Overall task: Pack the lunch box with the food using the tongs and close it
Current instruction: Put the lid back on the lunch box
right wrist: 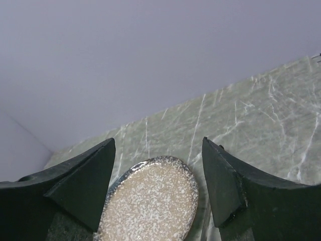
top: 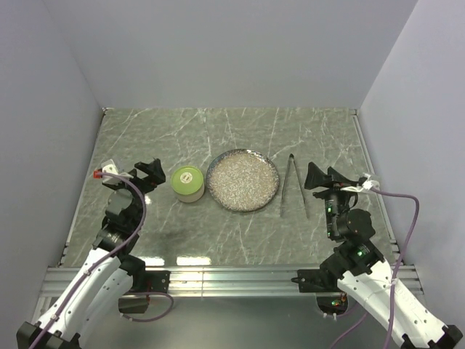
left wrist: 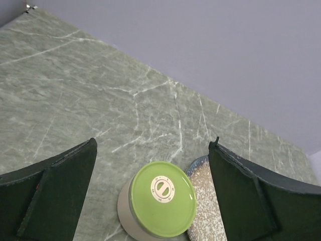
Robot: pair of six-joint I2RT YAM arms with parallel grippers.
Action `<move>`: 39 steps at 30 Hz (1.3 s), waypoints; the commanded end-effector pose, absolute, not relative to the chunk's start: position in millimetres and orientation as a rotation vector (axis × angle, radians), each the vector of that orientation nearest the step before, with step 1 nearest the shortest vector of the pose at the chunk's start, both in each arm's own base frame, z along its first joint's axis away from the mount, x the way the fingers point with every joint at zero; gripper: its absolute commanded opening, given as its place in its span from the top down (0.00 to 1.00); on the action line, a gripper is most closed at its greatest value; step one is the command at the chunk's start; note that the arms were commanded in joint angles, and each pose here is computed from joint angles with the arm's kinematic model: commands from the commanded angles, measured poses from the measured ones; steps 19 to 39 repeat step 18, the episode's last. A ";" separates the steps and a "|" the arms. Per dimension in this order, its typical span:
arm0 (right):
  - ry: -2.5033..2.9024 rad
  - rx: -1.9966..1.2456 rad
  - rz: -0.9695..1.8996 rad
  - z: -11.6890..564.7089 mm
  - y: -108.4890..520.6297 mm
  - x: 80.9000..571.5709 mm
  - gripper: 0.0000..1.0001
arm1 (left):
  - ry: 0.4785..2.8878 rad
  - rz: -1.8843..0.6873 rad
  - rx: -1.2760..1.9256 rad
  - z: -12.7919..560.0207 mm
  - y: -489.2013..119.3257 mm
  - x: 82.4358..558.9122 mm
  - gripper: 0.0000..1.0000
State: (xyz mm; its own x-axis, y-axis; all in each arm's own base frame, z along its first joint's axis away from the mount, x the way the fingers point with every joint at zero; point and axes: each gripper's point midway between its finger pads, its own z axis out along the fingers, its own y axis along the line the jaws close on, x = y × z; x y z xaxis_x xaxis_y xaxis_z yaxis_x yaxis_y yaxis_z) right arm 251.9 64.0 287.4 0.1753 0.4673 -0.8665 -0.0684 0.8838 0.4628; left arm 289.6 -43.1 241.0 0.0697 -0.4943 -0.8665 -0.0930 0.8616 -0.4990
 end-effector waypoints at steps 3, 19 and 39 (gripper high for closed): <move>1.405 0.363 0.327 271.4 61.9 259.9 0.23 | 1.434 -0.310 -0.523 257.0 -34.6 287.1 0.01; 1.429 0.337 0.315 269.3 67.5 265.6 0.23 | 1.418 -0.297 -0.513 256.2 -33.2 288.2 0.00; 1.429 0.337 0.315 269.3 67.5 265.6 0.23 | 1.418 -0.297 -0.513 256.2 -33.2 288.2 0.00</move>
